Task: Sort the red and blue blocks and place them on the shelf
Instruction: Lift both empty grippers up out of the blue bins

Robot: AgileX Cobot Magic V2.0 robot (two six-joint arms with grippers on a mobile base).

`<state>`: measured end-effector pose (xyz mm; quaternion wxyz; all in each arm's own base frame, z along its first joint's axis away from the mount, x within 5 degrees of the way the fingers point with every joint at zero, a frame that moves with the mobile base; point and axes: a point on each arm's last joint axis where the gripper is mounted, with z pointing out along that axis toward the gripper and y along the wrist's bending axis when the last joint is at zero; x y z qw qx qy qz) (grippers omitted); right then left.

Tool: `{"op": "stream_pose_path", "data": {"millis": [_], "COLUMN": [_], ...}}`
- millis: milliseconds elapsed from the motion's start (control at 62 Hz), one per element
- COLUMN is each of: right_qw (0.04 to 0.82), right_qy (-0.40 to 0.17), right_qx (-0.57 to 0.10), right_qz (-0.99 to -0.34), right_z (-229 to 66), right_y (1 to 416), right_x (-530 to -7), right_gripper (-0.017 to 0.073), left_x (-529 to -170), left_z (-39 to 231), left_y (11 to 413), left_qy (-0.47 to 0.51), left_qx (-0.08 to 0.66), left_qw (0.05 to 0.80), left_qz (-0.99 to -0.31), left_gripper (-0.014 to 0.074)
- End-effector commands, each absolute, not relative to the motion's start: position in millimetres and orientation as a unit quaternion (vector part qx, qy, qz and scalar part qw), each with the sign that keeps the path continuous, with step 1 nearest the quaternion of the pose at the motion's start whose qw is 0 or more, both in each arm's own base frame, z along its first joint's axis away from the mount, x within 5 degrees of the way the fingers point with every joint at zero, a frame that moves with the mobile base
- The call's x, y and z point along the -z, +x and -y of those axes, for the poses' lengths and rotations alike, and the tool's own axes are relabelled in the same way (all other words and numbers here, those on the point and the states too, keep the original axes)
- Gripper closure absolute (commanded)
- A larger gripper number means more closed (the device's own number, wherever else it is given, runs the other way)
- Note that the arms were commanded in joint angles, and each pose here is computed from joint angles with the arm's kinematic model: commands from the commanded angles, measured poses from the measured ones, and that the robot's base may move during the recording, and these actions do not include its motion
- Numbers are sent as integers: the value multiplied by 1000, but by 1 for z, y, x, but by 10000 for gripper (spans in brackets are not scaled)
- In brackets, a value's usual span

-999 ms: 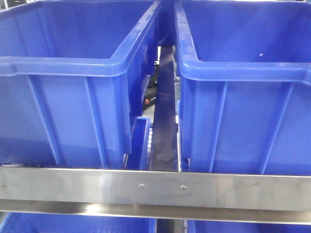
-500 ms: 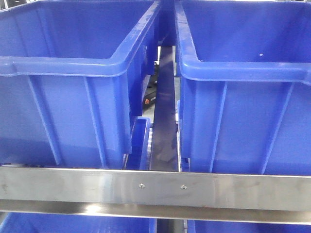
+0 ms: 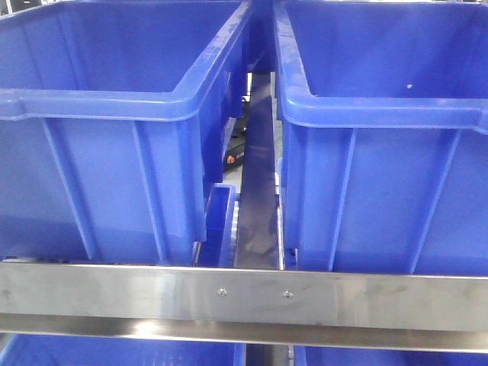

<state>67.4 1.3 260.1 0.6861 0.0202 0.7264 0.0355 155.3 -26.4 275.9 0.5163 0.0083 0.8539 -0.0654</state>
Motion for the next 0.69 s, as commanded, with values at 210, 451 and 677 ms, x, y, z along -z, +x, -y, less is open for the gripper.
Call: {"op": "stream_pose_path", "data": {"millis": [210,451,677], "right_qw": [732,739,740], "right_qy": [17,27,27], "right_qx": [-38,-53,-53], "right_qz": [-680,-671,-670], "right_z": [-1,-2,-2], "right_y": [54,54,54], "right_x": [-231,-211,-211], "right_gripper": [501,501,501], "left_x": [-292,-292,-292], "left_z": [29,29,29], "left_y": [158,158,158], "left_qy": [12,12,12], "left_qx": [81,81,81], "left_qw": [557,557,557], "left_qz": [-826,-826,-826], "left_gripper": [460,460,460]}}
